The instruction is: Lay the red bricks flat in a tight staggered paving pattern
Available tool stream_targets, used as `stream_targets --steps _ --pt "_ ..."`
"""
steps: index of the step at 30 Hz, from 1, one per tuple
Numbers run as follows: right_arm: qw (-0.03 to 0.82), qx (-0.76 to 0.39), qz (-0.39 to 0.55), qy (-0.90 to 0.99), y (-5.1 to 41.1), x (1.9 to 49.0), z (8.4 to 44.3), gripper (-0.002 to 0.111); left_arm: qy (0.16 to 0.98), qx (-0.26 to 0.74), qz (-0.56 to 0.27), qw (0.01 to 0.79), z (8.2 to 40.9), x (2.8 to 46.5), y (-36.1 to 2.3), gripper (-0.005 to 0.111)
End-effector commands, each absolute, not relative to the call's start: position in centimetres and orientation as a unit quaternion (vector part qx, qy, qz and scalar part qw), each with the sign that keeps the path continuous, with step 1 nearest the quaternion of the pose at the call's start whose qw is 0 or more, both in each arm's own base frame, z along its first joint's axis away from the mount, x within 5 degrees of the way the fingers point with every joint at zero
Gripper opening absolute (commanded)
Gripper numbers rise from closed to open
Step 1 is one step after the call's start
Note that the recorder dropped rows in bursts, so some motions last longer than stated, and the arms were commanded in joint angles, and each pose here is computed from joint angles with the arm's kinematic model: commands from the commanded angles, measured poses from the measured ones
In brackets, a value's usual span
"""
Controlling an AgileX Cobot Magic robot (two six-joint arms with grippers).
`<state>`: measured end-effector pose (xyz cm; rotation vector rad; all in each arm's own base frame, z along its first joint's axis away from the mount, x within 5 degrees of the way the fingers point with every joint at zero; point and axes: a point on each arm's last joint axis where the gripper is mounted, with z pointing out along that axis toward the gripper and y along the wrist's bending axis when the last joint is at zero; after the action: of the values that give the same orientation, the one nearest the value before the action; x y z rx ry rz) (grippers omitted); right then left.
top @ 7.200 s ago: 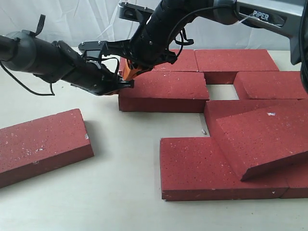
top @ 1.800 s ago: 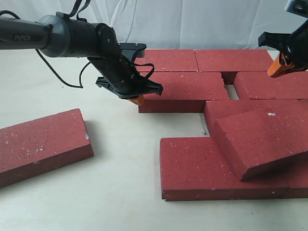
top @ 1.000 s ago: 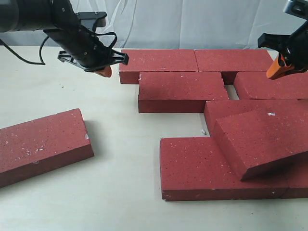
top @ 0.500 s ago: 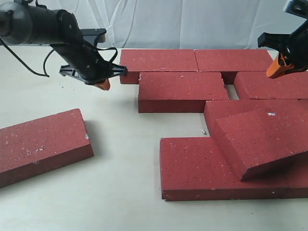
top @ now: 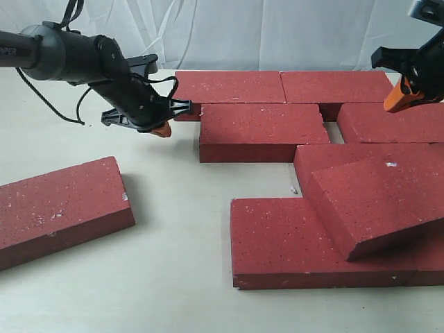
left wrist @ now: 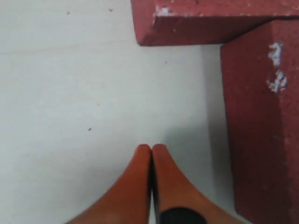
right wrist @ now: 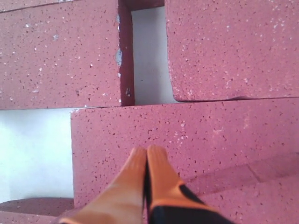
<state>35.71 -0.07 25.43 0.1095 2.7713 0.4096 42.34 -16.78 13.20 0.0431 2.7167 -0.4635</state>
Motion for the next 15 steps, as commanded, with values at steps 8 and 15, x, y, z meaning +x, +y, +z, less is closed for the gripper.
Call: stream_targets --steps 8,15 --pt "0.168 0.035 0.143 0.975 -0.2 35.7 25.2 -0.001 0.956 -0.055 -0.236 0.163 11.0 42.0 -19.5 0.000" --pt "0.168 0.035 0.142 0.975 -0.2 35.7 25.2 -0.001 0.950 -0.056 -0.262 0.160 11.0 41.9 -20.1 0.000"
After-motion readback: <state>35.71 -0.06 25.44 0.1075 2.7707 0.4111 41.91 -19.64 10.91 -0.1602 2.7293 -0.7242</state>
